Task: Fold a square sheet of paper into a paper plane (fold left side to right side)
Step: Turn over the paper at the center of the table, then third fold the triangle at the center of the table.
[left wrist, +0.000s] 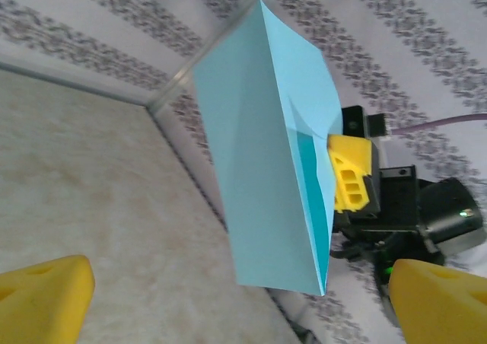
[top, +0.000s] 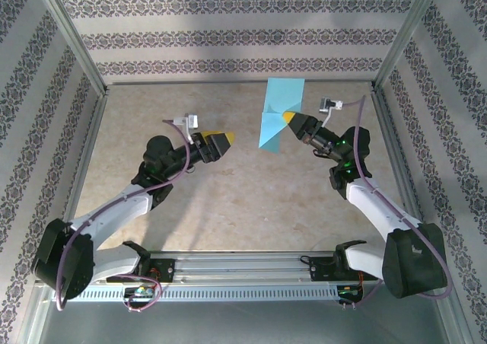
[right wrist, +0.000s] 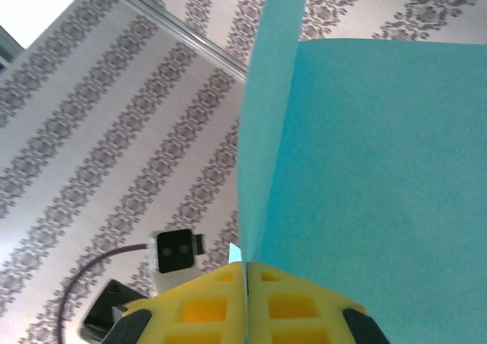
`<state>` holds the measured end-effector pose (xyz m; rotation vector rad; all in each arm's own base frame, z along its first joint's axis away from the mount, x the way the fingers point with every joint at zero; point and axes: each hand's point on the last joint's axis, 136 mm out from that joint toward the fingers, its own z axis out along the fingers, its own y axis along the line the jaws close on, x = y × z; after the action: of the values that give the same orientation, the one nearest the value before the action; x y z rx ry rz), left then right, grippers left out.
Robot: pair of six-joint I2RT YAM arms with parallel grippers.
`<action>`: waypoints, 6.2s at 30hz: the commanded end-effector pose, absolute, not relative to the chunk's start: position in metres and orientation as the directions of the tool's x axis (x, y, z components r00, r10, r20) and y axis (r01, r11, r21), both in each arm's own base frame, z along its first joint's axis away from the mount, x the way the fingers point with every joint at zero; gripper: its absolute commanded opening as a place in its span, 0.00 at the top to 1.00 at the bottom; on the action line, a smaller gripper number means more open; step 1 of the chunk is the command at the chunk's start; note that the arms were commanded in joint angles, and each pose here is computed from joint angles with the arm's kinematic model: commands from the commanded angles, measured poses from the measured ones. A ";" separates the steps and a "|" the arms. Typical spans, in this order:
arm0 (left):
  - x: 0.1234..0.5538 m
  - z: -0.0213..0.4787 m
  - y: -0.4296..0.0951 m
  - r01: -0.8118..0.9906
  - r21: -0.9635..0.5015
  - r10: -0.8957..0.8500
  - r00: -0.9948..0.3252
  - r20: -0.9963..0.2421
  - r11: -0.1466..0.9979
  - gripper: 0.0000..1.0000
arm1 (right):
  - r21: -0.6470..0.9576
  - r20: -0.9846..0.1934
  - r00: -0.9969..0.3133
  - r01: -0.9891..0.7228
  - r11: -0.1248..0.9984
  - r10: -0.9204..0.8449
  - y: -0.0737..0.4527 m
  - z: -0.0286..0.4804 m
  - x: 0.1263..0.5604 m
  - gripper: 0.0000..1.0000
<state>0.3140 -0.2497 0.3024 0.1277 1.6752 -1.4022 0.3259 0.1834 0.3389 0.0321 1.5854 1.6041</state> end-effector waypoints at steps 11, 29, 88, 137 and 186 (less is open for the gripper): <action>0.283 0.368 -0.307 0.748 -0.662 -0.391 -0.600 -0.698 0.034 0.10 | 0.783 -0.528 -0.649 -0.621 0.019 0.547 0.213 0.378 0.298 1.00; 0.291 0.363 -0.320 0.735 -0.678 -0.381 -0.624 -0.682 0.011 0.77 | 0.805 -0.507 -0.671 -0.594 0.017 0.541 0.220 0.361 0.298 0.87; 0.263 0.111 -0.255 0.107 0.548 0.314 -0.901 -0.298 0.829 1.00 | 0.380 -0.713 -0.542 0.234 0.895 0.445 0.017 0.175 0.278 0.02; 0.313 0.139 -0.306 0.101 -0.472 -0.123 -0.899 -0.421 0.876 0.47 | 0.712 -0.441 -0.783 -0.006 0.703 0.439 0.101 0.175 0.291 0.29; 0.329 0.123 -0.189 -0.064 -0.726 -0.402 -0.864 -0.302 0.684 0.57 | 0.751 -0.125 -0.974 0.033 0.659 0.191 0.278 0.033 0.280 1.00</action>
<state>0.3292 -0.1899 0.1259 -0.3836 2.4421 -1.0298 0.2728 0.2720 0.0310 0.2108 2.7090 1.2173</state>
